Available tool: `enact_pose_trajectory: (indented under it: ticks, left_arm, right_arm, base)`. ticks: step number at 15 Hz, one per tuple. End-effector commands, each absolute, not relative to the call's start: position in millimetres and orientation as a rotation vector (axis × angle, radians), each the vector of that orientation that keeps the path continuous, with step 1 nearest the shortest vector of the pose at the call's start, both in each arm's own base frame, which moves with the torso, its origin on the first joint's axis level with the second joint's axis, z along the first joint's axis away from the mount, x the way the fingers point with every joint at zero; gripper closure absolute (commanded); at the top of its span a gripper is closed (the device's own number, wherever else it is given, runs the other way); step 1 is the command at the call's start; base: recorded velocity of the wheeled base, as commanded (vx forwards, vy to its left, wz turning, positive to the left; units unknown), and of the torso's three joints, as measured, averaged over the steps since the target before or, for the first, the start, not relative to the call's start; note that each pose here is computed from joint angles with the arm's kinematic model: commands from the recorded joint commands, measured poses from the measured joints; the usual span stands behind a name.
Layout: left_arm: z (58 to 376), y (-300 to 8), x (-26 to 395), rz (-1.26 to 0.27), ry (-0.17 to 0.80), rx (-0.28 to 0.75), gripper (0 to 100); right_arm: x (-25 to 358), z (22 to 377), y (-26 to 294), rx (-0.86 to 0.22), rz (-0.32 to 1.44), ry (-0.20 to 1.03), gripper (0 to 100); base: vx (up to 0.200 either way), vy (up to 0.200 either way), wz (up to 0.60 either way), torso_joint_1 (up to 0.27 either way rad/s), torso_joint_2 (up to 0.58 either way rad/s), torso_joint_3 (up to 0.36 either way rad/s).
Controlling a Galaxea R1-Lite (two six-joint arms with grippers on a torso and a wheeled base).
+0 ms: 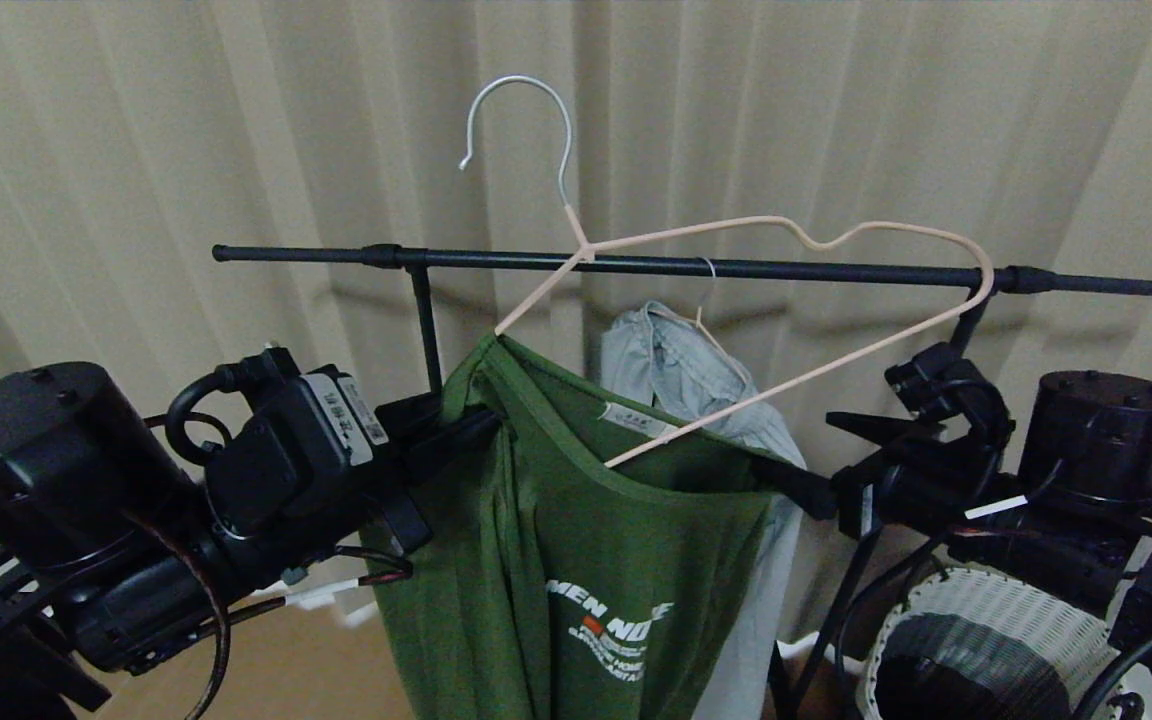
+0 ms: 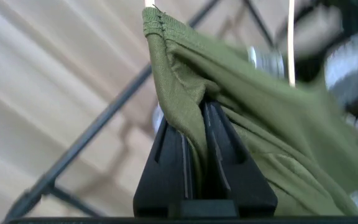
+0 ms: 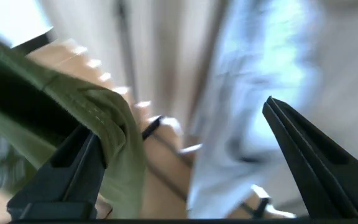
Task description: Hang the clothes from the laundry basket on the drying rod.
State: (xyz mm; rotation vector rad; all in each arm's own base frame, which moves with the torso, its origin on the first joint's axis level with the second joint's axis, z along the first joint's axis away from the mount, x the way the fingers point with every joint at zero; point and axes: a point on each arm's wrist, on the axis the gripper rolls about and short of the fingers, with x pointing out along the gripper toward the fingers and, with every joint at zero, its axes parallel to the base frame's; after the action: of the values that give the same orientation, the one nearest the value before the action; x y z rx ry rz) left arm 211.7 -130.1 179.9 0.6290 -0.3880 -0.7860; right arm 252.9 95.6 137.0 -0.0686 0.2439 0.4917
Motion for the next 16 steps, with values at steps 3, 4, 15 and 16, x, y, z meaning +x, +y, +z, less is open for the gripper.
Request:
enact_pose_trajectory:
  ticks: [3, 4, 15, 16]
  left_arm:
    - [165, -116, 219, -0.756, -0.275, 0.722, 100]
    - [165, -114, 218, -0.76, -0.258, 0.729, 100]
    - [166, -80, 218, -0.609, -0.151, 0.918, 100]
    - [166, -80, 218, -0.609, -0.151, 0.918, 100]
  right_arm:
    - [267, 160, 75, -0.053, 0.406, 0.197, 0]
    - [269, 164, 73, -0.052, 0.395, 0.192, 0]
    - [273, 177, 61, -0.046, 0.355, 0.15, 0]
    - [273, 177, 61, -0.046, 0.355, 0.15, 0]
  base:
    - [0.0, 0.0, 0.0, 0.0, 0.0, 0.0]
    - [0.0, 0.0, 0.0, 0.0, 0.0, 0.0]
    - [0.0, 0.0, 0.0, 0.0, 0.0, 0.0]
    - [0.0, 0.0, 0.0, 0.0, 0.0, 0.0]
